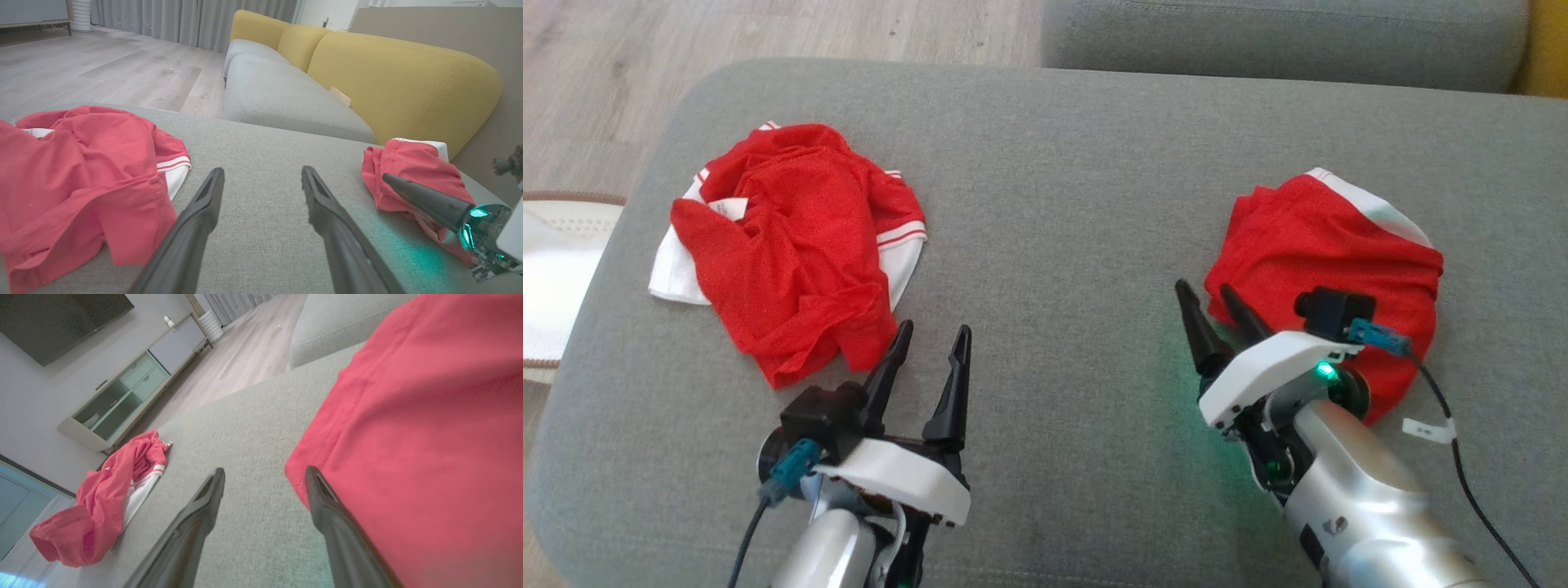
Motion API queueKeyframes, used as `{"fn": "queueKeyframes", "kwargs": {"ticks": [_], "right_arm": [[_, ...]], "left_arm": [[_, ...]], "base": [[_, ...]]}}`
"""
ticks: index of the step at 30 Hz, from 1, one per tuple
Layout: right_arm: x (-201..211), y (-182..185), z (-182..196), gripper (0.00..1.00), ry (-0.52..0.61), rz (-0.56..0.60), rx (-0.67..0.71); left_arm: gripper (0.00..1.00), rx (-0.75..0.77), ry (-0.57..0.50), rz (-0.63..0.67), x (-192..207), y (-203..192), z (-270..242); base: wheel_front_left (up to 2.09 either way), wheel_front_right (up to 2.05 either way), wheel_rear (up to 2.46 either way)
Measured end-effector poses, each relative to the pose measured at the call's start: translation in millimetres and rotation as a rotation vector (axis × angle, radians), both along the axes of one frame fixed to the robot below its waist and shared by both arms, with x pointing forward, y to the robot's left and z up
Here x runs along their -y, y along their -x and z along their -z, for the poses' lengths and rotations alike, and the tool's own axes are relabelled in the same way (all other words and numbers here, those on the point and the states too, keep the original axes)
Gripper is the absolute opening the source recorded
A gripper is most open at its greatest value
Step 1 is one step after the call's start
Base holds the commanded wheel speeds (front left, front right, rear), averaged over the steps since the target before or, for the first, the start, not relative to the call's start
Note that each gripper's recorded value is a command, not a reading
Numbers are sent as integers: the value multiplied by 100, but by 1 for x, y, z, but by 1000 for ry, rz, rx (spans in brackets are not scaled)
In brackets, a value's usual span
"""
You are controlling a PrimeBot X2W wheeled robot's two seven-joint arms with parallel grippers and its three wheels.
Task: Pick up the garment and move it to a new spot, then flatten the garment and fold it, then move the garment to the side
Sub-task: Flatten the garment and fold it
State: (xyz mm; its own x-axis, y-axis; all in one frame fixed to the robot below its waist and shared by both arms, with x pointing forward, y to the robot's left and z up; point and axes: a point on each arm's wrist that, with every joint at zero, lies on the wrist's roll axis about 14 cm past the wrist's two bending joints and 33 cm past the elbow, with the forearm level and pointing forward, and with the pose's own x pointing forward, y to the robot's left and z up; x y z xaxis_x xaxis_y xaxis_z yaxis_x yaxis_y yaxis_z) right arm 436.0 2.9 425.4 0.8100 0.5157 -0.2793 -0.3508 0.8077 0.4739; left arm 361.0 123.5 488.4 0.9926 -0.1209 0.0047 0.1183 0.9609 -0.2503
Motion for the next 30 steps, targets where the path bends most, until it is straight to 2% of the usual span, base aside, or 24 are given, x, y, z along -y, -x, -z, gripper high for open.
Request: {"fn": "queueKeyframes", "kwargs": {"ticks": [6, 11, 15, 16, 22, 30], "right_arm": [[-1, 12, 5, 100, 41, -42, -24], [9, 9, -16, 100, 14, -5, 58], [46, 0, -36, 100, 23, 89, 157], [71, -1, -42, 100, 57, 141, 202], [147, 15, -70, 100, 98, 355, 342], [205, 60, -63, 100, 163, 559, 359]], "left_arm": [[100, 11, 2, 20, 6, -2, -3], [100, 26, 5, 47, 15, -3, -8], [100, 57, 12, 60, 20, -6, -18], [100, 84, 17, 71, 24, -8, -27], [100, 115, 41, 101, 36, -7, -38], [100, 145, 49, 146, 50, -13, -48]], "base": [[0, 0, 0], [0, 0, 0], [0, 0, 0], [0, 0, 0], [0, 0, 0], [0, 0, 0]]}}
